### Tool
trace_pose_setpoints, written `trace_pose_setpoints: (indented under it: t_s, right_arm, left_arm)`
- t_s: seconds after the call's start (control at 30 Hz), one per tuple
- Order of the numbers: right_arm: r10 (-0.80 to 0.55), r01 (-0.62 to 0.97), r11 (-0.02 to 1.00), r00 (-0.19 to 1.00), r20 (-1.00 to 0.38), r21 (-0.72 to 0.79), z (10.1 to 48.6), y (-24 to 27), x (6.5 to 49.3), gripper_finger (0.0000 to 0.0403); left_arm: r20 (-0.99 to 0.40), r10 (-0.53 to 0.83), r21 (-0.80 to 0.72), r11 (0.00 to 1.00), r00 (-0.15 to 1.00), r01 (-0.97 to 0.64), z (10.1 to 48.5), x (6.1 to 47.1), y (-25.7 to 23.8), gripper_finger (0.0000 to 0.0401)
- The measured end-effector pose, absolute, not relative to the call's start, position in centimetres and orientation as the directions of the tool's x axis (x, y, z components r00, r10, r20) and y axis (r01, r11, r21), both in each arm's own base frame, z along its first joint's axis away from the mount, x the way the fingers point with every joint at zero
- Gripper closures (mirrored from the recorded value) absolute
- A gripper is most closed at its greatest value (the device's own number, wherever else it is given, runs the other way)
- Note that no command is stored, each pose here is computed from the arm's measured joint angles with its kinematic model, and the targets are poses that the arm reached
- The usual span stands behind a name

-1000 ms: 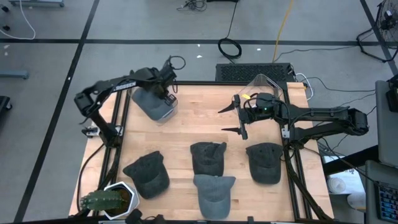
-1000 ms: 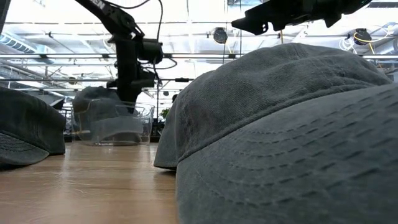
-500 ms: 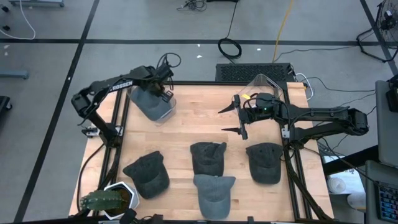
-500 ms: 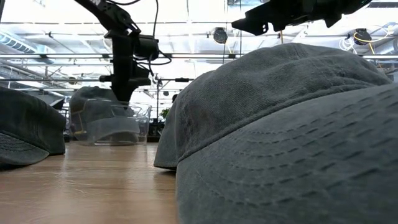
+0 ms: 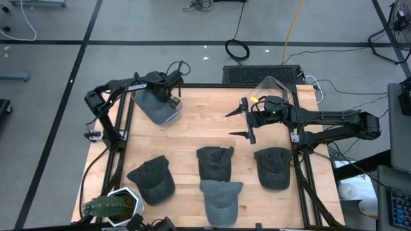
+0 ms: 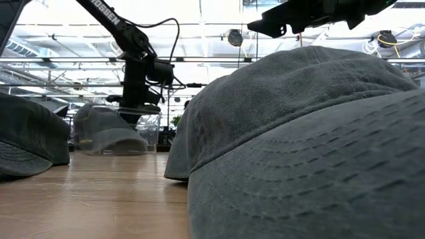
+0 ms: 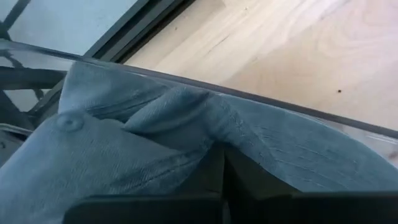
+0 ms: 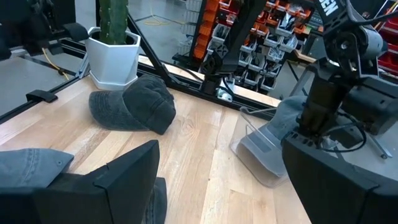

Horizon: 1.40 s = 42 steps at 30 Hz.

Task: Pick & Place hat
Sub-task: Put the left blue cap into the left transparent bin

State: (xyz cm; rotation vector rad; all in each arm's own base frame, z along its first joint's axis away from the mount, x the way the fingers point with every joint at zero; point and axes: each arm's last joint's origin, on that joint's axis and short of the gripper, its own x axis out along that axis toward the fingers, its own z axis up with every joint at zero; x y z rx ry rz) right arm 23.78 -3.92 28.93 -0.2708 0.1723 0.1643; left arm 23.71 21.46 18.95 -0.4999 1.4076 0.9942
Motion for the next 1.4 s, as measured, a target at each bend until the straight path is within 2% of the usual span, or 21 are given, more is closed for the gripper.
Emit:
trace_pose_setpoints:
  t_s: [0.17,0.47,0.6,0.7,0.83,0.93,1.1,1.4]
  right_arm:
    - [0.138,-0.185,0.951,0.971,-0.194,-0.250,28.9,-3.9,23.8,0.0074]
    - [0.138,-0.185,0.950,0.971,-0.194,-0.251,28.9,-3.9,23.8,0.0074]
    - [0.138,-0.185,0.950,0.971,-0.194,-0.250,28.9,-3.9,23.8,0.0074]
    - [0.137,-0.184,0.950,0.971,-0.194,-0.250,28.9,-3.9,23.8,0.0074]
    - [0.137,-0.185,0.949,0.971,-0.193,-0.255,28.9,-3.9,23.8,0.0074]
    - [0.138,-0.184,0.949,0.973,-0.188,-0.258,29.0,-3.9,23.8,0.0074]
    - [0.138,-0.183,0.951,0.972,-0.188,-0.251,28.9,-3.9,23.8,0.0074]
    - [0.138,-0.184,0.952,0.971,-0.193,-0.246,28.9,-3.9,23.8,0.0074]
  left_arm:
    - [-0.957,0.282,0.220,0.538,-0.072,-0.813,20.5,23.3,21.0,0.0400]
    - [-0.889,0.454,0.203,0.506,0.058,-0.838,27.0,21.0,19.1,0.0399]
    - [-0.912,0.390,0.129,0.571,0.130,-0.811,28.7,20.1,16.9,0.0400]
    - [-0.935,0.329,0.108,0.614,0.129,-0.782,28.6,20.6,15.0,0.0400]
    - [-0.939,0.319,0.126,0.666,0.129,-0.735,27.8,22.6,13.3,0.0400]
    - [-0.948,0.308,0.154,0.663,0.080,-0.732,26.6,23.7,12.8,0.0400]
    - [-0.955,0.287,0.249,0.648,-0.072,-0.720,23.8,24.8,13.1,0.0400]
    - [-0.956,0.224,0.292,0.659,-0.189,-0.693,19.7,26.1,14.9,0.0401]
